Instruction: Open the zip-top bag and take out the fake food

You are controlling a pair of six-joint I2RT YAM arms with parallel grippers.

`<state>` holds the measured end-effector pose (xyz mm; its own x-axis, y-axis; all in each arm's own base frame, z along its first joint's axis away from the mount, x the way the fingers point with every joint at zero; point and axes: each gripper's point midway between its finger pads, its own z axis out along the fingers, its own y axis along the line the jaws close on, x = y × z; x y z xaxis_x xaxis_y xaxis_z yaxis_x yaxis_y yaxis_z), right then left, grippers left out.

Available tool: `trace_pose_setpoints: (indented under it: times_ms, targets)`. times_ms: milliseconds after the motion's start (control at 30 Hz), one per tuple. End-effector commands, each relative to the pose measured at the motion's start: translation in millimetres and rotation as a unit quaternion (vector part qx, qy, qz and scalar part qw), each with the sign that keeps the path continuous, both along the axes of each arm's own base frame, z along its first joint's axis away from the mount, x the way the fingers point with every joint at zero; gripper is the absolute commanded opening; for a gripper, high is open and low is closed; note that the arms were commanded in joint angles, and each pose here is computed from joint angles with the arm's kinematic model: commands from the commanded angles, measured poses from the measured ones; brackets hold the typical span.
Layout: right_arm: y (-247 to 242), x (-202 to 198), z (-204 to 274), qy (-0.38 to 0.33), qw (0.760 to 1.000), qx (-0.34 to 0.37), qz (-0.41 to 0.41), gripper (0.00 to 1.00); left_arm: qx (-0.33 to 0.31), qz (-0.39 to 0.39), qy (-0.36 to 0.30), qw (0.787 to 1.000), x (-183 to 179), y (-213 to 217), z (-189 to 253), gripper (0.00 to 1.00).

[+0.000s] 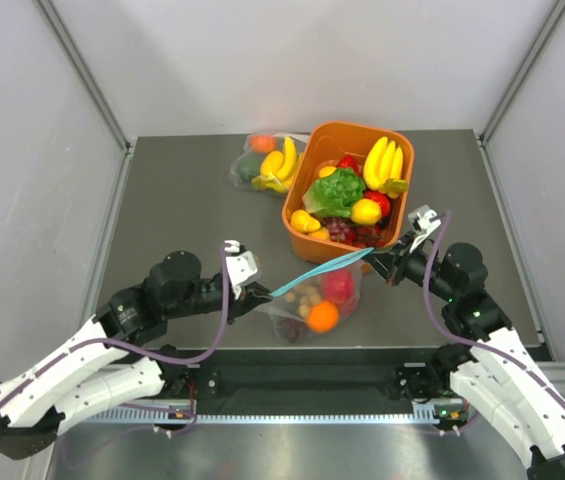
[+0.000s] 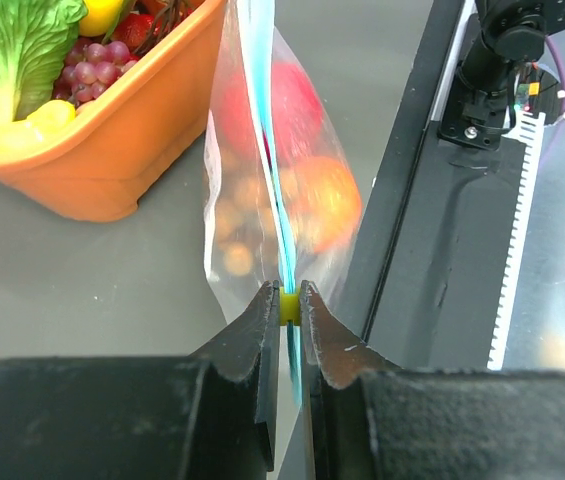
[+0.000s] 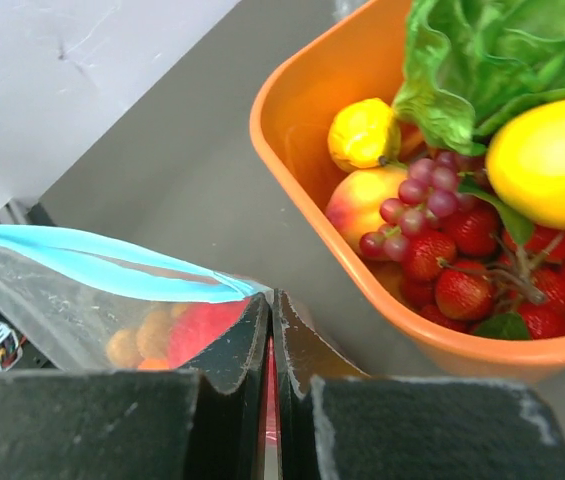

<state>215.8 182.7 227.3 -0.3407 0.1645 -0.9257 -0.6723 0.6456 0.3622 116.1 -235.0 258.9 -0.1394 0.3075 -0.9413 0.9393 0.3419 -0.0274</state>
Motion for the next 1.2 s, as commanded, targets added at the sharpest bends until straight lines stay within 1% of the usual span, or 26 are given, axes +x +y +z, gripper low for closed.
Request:
trace_pose_setpoints:
  times_ms: [0, 300, 367, 467, 500, 533, 567, 600, 667, 700, 833, 900, 933, 1033, 1100, 1167]
  targets:
    - [-28, 23, 26, -0.029, 0.995, 0.003, -0.094, 0.00, -0.010, -0.001, 0.008, 1.000, -10, 9, 7, 0.05]
    - [-35, 28, 19, -0.013, 0.993, -0.005, -0.117, 0.00, -0.017, 0.030, -0.007, 0.999, -8, 25, 13, 0.06]
    - [-34, 28, 18, -0.011, 0.993, -0.005, -0.114, 0.00, -0.026, 0.017, -0.003, 1.000, -11, 20, 13, 0.06]
    - [-32, 26, 14, -0.001, 0.994, -0.006, -0.106, 0.00, -0.026, -0.002, 0.018, 1.000, -13, 7, 0, 0.04]
    - [-31, 26, 14, 0.003, 0.994, -0.005, -0.105, 0.00, -0.016, -0.017, 0.034, 0.999, -14, 0, -12, 0.03]
    - [-32, 23, 12, 0.011, 0.994, -0.007, -0.106, 0.01, -0.023, -0.023, 0.036, 0.999, -13, -7, -12, 0.01]
    - [-33, 21, 11, 0.015, 0.994, -0.008, -0.107, 0.02, -0.021, -0.027, 0.041, 0.999, -12, -11, -16, 0.00]
    - [-35, 17, 17, 0.012, 0.994, -0.002, -0.111, 0.12, -0.015, -0.030, 0.064, 0.997, -12, -18, -24, 0.00]
    - [-36, 9, 17, 0.023, 0.994, 0.006, -0.111, 0.22, -0.019, -0.031, 0.066, 0.997, -8, -25, -23, 0.00]
    - [-35, 1, 23, 0.021, 0.994, 0.021, -0.103, 0.31, -0.012, -0.025, 0.070, 0.997, -3, -28, -26, 0.00]
    - [-39, -16, 24, 0.039, 0.993, 0.040, -0.107, 0.41, -0.014, -0.017, 0.065, 0.998, 3, -33, -21, 0.00]
    - [-48, -22, 30, 0.029, 0.990, 0.049, -0.129, 0.45, -0.021, -0.016, 0.061, 0.998, 5, -34, -17, 0.00]
    - [-54, -24, 24, 0.040, 0.988, 0.041, -0.144, 0.46, -0.024, -0.017, 0.059, 0.998, 4, -35, -16, 0.00]
    - [-65, -34, 29, 0.034, 0.984, 0.045, -0.166, 0.48, -0.028, -0.019, 0.058, 0.998, 3, -34, -18, 0.00]
    - [-63, -43, 32, 0.037, 0.986, 0.059, -0.154, 0.49, -0.026, -0.020, 0.058, 0.998, 2, -33, -21, 0.00]
    - [-58, -48, 24, 0.055, 0.987, 0.063, -0.140, 0.50, -0.024, -0.020, 0.057, 0.998, 2, -32, -23, 0.00]
